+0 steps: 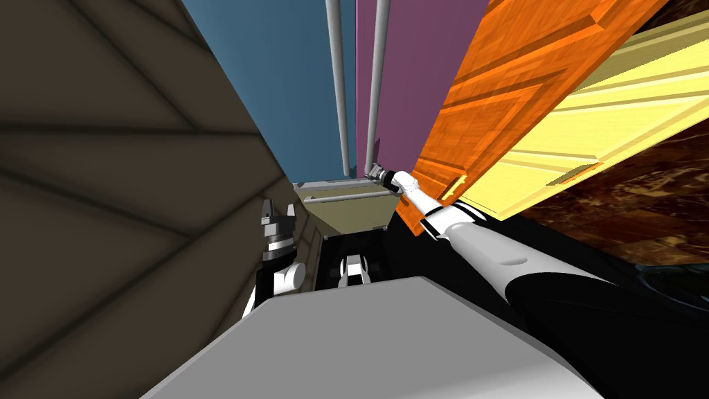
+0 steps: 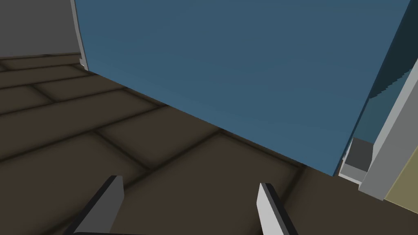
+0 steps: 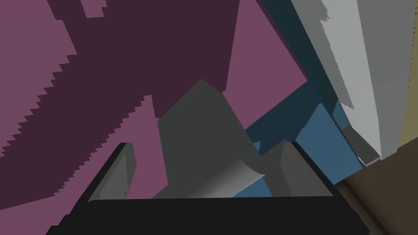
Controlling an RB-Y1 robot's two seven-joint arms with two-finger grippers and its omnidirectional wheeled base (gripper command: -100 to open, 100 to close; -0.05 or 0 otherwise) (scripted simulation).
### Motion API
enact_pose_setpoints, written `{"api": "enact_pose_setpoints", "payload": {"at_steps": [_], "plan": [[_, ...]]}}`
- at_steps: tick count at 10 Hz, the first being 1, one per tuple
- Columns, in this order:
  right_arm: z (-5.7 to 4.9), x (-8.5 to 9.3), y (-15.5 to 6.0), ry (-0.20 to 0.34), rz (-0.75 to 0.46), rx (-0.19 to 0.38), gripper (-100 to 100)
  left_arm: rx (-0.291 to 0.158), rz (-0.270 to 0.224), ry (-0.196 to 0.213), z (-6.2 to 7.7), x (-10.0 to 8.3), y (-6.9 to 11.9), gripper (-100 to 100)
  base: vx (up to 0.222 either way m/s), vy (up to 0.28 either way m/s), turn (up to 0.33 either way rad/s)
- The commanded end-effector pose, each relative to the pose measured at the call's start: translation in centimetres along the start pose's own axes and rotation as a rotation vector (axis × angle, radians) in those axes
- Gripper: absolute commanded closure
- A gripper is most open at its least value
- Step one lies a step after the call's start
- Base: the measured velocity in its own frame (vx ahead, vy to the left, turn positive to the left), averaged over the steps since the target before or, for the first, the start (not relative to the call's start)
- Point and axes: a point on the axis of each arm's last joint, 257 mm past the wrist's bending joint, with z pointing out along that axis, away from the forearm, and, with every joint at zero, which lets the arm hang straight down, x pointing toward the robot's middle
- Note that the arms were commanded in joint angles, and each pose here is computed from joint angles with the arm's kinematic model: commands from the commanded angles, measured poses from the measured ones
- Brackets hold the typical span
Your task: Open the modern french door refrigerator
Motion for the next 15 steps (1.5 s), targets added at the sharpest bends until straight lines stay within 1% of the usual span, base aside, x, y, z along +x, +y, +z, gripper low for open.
{"api": "enact_pose_setpoints", "payload": {"at_steps": [1,2,3,4,5,7,8,9,10,11,12,13,15], "plan": [[-0.5,0.9,-1.6,0.025,0.011,0.030,-100,0.000,0.000,0.000,0.0,0.0,0.0,0,-0.009,0.100,-0.026],[-0.4,0.5,-1.0,0.017,0.001,0.018,-100,0.000,0.000,0.000,0.0,0.0,0.0,0,-0.002,0.045,-0.013],[-0.5,0.6,-1.2,0.019,0.006,0.022,-100,0.000,0.000,0.000,0.0,0.0,0.0,0,0.001,0.008,-0.003],[-0.5,0.6,-1.2,0.019,0.005,0.023,100,0.000,0.000,0.000,0.0,0.0,0.0,0,0.007,-0.001,-0.011],[0.1,-1.6,0.6,-0.027,0.006,-0.021,100,0.000,0.000,0.000,0.0,0.0,0.0,0,-0.053,-0.204,0.048],[0.1,-1.6,0.6,-0.027,0.006,-0.021,100,0.000,0.001,0.000,0.0,0.0,0.0,0,-0.076,-0.208,0.076],[0.6,-3.6,2.7,-0.072,0.007,-0.071,100,0.000,0.000,0.000,0.0,0.0,0.0,0,-0.099,-0.173,0.006],[0.6,-3.6,2.7,-0.072,0.007,-0.071,100,0.000,0.001,0.000,0.0,0.0,0.0,0,-0.110,-0.213,0.042],[0.7,-4.7,3.7,-0.095,0.007,-0.095,100,0.000,0.001,0.000,0.0,0.0,0.0,0,-0.113,-0.231,0.053],[0.7,-4.7,3.7,-0.095,0.007,-0.095,100,0.000,0.001,0.000,0.0,0.0,0.0,0,-0.069,-0.149,0.031],[0.9,-6.8,5.8,-0.142,0.007,-0.145,100,0.000,0.001,0.000,0.0,0.0,0.0,0,-0.065,-0.201,0.014],[0.9,-6.8,5.8,-0.142,0.007,-0.145,100,0.000,0.001,0.000,0.0,0.0,0.0,0,-0.068,-0.239,0.070],[1.0,-8.9,7.9,-0.188,0.006,-0.194,100,0.000,0.001,0.000,0.0,0.0,0.0,0,-0.086,-0.245,0.061]]}}
